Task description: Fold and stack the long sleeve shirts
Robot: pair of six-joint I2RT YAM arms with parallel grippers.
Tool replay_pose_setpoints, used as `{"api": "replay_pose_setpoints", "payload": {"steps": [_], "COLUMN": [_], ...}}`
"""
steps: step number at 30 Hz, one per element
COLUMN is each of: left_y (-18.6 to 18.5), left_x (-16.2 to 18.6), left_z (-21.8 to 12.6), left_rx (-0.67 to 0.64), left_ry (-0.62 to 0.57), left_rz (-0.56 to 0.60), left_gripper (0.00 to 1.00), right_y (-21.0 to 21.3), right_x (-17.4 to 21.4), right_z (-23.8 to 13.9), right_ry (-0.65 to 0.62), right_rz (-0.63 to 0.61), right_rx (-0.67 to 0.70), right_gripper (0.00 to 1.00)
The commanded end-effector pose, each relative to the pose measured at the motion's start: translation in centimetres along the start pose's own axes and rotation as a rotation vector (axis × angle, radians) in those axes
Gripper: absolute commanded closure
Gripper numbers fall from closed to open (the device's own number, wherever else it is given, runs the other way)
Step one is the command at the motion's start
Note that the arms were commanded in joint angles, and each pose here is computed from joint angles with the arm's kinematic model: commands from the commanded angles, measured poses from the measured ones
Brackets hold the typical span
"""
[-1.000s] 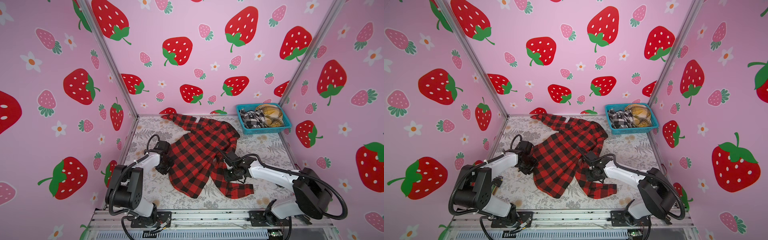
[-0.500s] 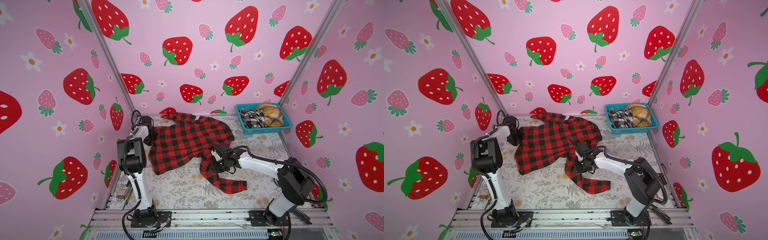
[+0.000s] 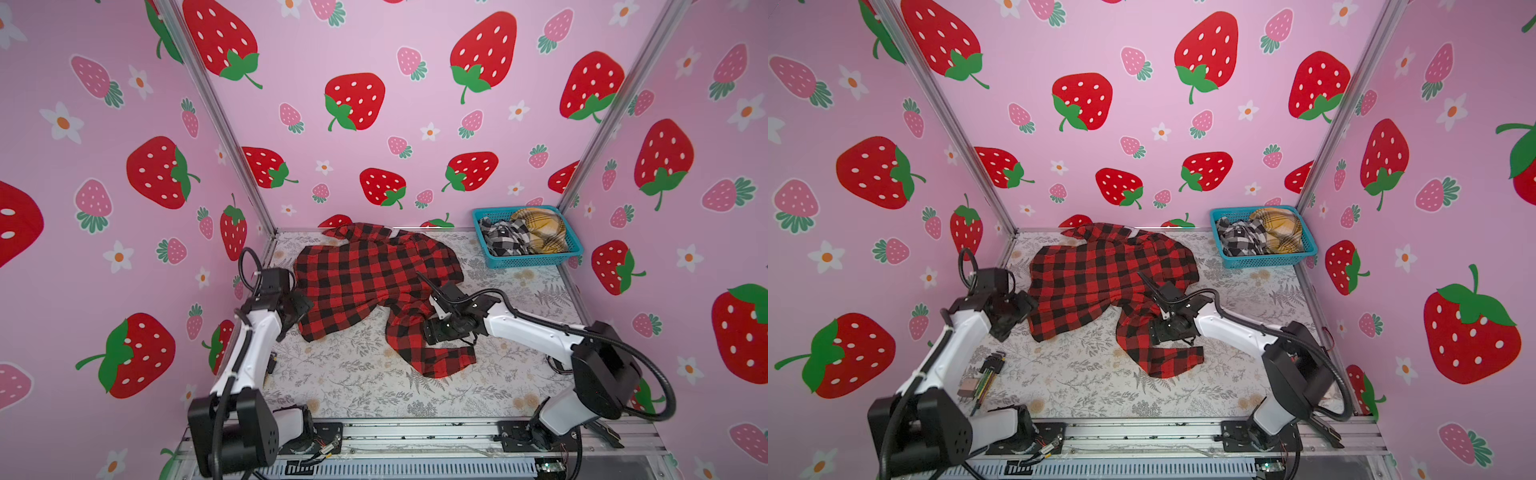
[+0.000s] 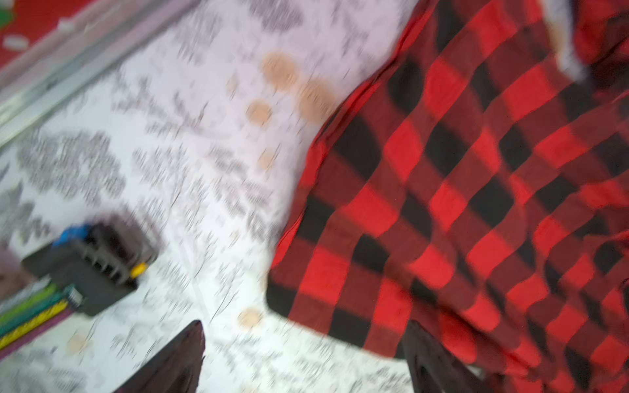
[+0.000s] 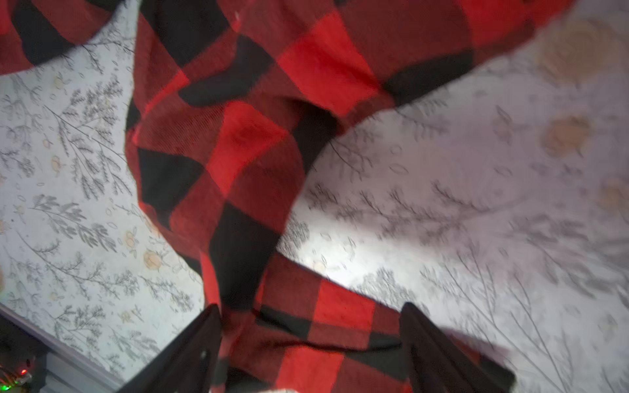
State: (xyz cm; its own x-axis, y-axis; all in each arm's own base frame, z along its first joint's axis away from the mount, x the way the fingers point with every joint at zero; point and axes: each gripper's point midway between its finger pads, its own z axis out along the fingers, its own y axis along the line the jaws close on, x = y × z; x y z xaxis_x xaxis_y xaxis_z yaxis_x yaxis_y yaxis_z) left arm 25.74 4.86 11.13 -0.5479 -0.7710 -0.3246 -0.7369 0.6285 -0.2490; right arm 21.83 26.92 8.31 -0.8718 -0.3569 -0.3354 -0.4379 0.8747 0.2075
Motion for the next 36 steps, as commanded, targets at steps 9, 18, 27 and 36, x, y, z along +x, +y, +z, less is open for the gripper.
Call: {"api": "replay_pose_setpoints", "payload": {"steps": [9, 18, 27, 36], "left_y": [0.8, 1.0, 0.0, 0.2], "left_x": [8.6, 6.2, 4.8, 5.8], "left_z": [4.1, 6.2, 6.3, 6.3], "left_rx": [0.088, 0.037, 0.114, 0.151], "left_ry": [0.323, 0.279, 0.265, 0.305], "left_rz": [-0.223, -0.285, -0.324, -0.411], "left_gripper": [0.06, 0.08, 0.10, 0.09], "right_y": [1.0, 1.6, 4.4, 6.9], "right_x": [7.9, 1.8, -3.2, -2.0], "right_z": [0.0, 0.7, 0.0, 2.0], "right_ry": [0.100, 0.001, -0.045, -0.006], "right_rz": [-0.207, -0.124, -0.050, 0.057], "right_rx": [0.120, 0.178, -0.147, -0.316], "right_gripper": [0.10, 0.08, 0.09, 0.16]}}
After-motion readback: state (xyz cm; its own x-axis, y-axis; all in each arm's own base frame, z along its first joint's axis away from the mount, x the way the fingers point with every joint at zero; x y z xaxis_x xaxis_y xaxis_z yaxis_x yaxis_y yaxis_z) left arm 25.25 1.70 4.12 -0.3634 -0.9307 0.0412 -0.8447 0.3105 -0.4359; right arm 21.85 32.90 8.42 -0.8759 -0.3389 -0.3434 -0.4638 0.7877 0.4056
